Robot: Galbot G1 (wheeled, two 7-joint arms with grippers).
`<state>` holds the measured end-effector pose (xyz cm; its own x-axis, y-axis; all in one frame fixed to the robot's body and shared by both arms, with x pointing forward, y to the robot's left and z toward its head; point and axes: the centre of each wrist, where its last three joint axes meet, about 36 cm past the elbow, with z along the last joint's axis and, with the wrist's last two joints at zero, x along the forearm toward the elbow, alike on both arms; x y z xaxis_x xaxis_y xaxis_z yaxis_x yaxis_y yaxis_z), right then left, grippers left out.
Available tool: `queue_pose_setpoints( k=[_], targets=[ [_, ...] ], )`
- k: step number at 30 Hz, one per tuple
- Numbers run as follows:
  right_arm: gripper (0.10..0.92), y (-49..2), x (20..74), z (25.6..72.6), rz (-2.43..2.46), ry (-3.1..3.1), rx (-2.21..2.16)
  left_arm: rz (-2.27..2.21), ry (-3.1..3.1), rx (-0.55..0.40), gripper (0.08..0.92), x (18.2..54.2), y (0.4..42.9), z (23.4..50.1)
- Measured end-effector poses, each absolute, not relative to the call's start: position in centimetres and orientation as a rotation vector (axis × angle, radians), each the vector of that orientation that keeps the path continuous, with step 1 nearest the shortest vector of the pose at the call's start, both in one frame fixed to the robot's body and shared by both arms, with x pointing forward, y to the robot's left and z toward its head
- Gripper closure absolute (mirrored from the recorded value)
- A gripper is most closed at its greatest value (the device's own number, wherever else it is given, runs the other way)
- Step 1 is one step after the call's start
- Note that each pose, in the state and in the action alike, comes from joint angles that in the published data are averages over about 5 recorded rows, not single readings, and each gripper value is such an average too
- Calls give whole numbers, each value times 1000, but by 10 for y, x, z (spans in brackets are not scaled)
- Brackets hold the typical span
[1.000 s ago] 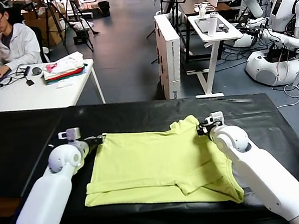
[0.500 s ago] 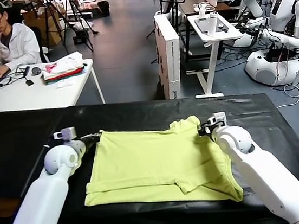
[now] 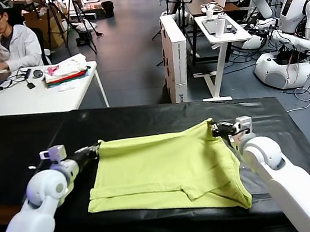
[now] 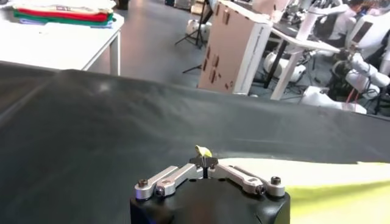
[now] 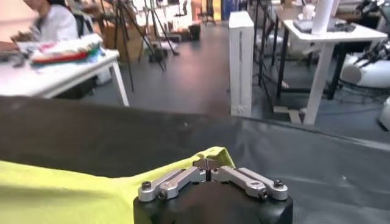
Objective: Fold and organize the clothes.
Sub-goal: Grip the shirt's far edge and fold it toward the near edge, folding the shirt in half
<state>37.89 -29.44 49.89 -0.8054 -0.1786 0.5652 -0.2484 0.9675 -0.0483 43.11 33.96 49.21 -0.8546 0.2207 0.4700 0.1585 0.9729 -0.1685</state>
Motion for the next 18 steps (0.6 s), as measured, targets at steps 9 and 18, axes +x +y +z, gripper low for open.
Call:
queue_pose_setpoints(
  k=[9, 18],
  targets=[
    [143, -293, 344, 495, 195, -2474, 321, 101, -2589, -267, 142, 390, 346, 502],
    [115, -289, 327, 479, 193, -2410, 332, 75, -2515, -259, 759, 349, 343, 489]
  ],
)
